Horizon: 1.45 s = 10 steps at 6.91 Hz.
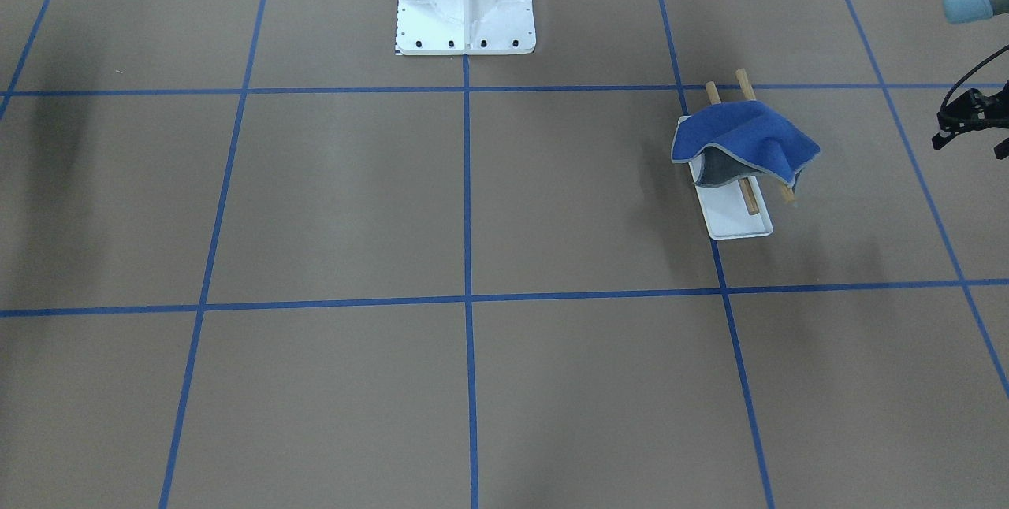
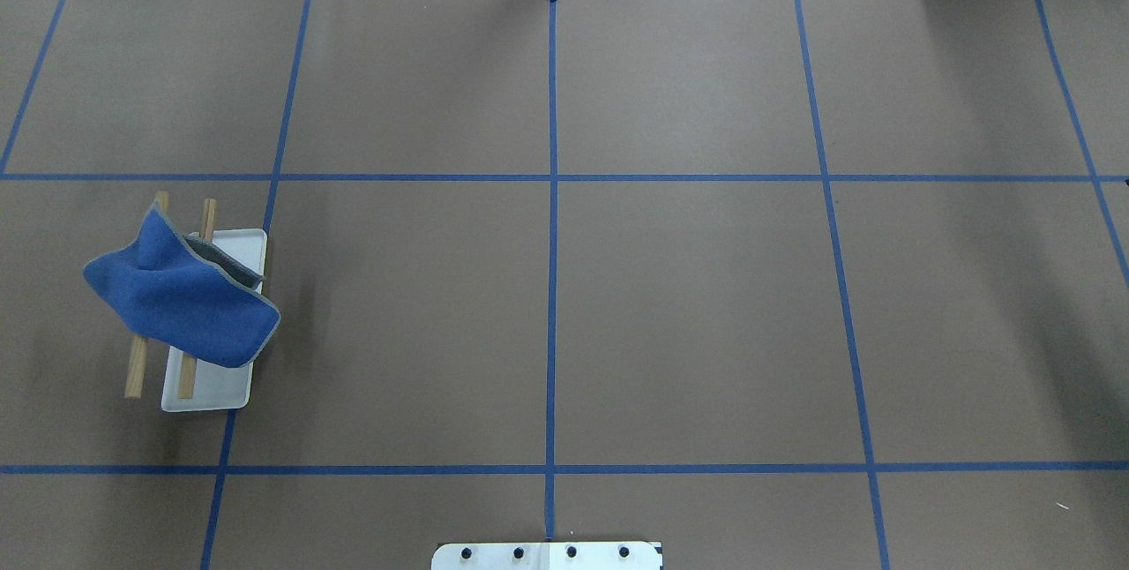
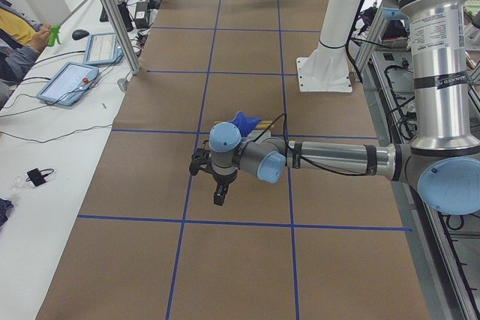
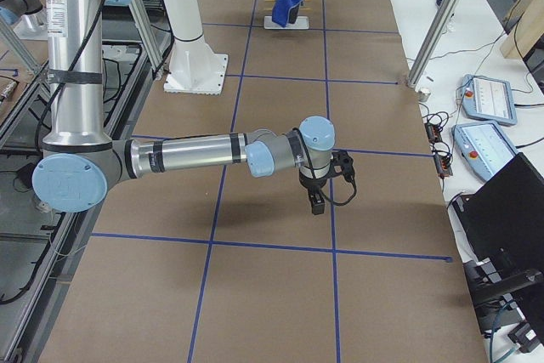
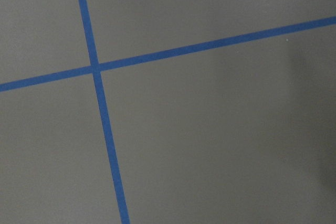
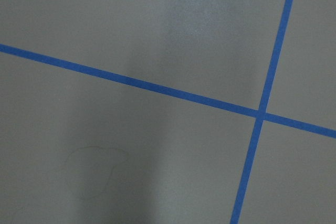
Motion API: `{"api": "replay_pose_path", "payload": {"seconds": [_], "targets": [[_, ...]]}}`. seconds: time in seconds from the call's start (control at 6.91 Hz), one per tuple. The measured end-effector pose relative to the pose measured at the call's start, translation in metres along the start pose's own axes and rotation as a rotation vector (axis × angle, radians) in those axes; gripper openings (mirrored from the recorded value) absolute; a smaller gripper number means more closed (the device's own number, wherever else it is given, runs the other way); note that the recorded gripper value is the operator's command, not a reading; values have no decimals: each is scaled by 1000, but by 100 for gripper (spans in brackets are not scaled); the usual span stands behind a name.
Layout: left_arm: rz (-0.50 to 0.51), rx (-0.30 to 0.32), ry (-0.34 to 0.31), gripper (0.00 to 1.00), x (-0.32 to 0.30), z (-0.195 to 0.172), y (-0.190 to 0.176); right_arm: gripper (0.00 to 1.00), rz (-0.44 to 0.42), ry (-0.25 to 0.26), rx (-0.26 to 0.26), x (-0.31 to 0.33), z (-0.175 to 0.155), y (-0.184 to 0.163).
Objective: Hang towel on rack
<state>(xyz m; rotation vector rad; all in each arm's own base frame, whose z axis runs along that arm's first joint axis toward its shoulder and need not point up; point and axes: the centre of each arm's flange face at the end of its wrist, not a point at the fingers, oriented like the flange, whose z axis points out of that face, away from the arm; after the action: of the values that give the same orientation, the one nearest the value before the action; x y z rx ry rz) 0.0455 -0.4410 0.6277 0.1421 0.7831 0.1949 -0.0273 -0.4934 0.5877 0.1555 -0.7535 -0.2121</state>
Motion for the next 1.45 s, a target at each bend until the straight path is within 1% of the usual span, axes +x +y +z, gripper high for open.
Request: {"api": "replay_pose_path", "payload": {"seconds": [0.29,0.43,0.58,0.72,0.87,1.01,1.16,1.45], "targets": [[-16,-35,10,98,-7,4,3,100,-2,2,-5,2,-5,-2],[-29,-51,18,98,-6,3,1,100,3,3,-20,-1,-6,-9],[-13,-61,20,98,-6,2,-2,100,-5,6,-38,-4,-7,-15],[40,-73,19,98,-9,-1,-4,100,-29,8,-58,-4,-11,-21],[84,-80,15,98,-15,-11,-11,100,-53,11,-78,-4,-17,-29],[106,-80,12,98,-21,-21,-17,100,-74,13,-92,-3,-24,-35],[104,-75,10,98,-25,-28,-20,100,-86,11,-98,-2,-28,-37],[33,-53,14,98,-23,-39,-23,100,-92,6,-96,-3,-32,-39]]}}
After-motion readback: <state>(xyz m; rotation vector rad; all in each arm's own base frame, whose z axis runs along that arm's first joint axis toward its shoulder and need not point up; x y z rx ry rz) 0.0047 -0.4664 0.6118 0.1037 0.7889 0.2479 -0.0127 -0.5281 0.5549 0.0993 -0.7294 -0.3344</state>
